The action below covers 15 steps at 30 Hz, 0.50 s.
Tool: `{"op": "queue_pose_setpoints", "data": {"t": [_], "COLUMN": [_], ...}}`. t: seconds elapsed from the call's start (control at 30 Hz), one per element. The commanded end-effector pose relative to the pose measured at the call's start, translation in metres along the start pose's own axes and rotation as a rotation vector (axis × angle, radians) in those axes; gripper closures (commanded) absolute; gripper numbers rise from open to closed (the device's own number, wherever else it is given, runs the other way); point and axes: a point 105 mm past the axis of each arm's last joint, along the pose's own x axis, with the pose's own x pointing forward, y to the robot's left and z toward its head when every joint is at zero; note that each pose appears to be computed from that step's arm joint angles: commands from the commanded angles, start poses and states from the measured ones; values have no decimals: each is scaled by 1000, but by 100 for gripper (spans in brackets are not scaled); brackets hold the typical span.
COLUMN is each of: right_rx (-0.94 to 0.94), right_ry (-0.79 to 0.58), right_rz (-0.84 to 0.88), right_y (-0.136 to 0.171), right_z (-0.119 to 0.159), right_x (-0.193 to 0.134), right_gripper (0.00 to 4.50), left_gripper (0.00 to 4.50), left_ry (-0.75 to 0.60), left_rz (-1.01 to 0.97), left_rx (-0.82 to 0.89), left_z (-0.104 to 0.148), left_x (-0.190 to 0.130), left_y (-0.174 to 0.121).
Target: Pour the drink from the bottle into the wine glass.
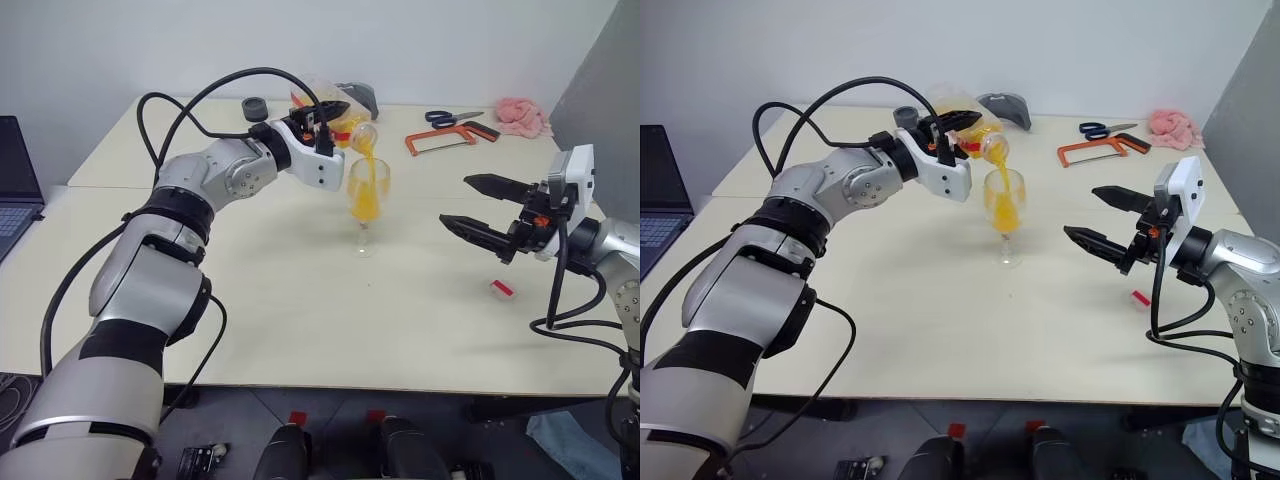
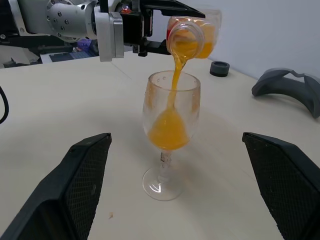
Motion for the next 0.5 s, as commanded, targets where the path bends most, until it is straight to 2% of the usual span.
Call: {"op": "queue_pose_setpoints", "data": {"t": [0.03, 0.5], "right_rx": [-43, -35], "right_ry": [-32, -31], "right_rz": [5, 3], "right_y": [3, 4], "right_z": [11, 10], "right_x": [0, 0], "right_gripper": [0, 0], "left_gripper": [283, 283], "left_ry": [-1, -6], "left_rz": [65, 67], "left_rx": [44, 73], "left_z": [-3, -4], "left_x": [1, -1], "left_y": [26, 29]}}
